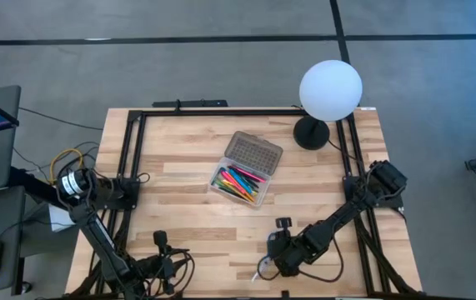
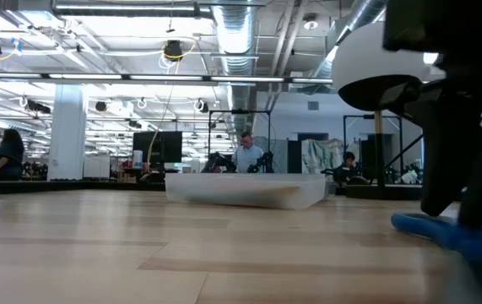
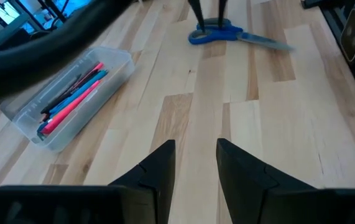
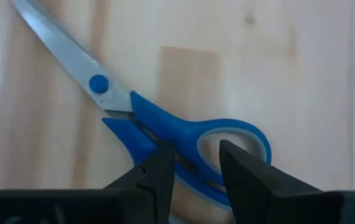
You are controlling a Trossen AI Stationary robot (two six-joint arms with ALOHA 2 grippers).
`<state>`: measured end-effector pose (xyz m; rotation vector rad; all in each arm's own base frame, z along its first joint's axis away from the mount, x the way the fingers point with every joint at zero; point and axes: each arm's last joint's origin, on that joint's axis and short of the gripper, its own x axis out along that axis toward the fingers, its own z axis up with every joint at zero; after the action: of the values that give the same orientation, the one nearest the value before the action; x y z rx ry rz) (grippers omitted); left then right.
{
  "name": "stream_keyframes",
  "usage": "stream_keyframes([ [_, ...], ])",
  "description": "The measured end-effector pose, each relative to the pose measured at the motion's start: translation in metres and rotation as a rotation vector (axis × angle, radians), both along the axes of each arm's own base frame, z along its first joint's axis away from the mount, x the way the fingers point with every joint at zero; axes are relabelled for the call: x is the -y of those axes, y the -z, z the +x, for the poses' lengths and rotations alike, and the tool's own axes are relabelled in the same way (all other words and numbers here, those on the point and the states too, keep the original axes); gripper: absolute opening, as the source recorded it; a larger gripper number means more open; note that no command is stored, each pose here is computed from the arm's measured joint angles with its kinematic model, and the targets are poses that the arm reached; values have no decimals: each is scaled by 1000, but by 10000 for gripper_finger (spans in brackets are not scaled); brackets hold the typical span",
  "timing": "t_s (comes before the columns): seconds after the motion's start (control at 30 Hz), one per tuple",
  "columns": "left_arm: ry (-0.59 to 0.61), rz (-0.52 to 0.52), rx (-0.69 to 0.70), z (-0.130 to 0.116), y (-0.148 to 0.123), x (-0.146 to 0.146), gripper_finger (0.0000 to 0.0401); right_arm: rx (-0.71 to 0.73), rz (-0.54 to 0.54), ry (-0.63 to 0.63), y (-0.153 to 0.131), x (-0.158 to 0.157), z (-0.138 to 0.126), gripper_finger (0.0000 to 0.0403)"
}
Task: Pick & place school supplies into a supply box
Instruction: Put the blue scissors into the gray supply box
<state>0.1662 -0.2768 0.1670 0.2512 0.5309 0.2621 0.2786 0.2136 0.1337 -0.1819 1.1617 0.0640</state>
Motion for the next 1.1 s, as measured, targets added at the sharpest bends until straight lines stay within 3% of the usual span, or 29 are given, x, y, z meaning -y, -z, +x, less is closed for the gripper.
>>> stream_keyframes([
  [0.27,-5,-12,-20,3,1,-1,112,-53,38,317,1,19,2,120],
  [0.47,-5,-16,-27,3,1,-1,112,-30,47,374,0,20,2,120],
  [0.7,-5,-16,-27,3,1,-1,112,58,-4,322,-16,16,-6,120],
  [0.9,-5,-15,-27,3,1,-1,112,93,-34,143,-32,4,-17,120],
  [1.1,-5,-16,-27,3,1,-1,112,58,-101,-1,-27,-4,-24,120],
])
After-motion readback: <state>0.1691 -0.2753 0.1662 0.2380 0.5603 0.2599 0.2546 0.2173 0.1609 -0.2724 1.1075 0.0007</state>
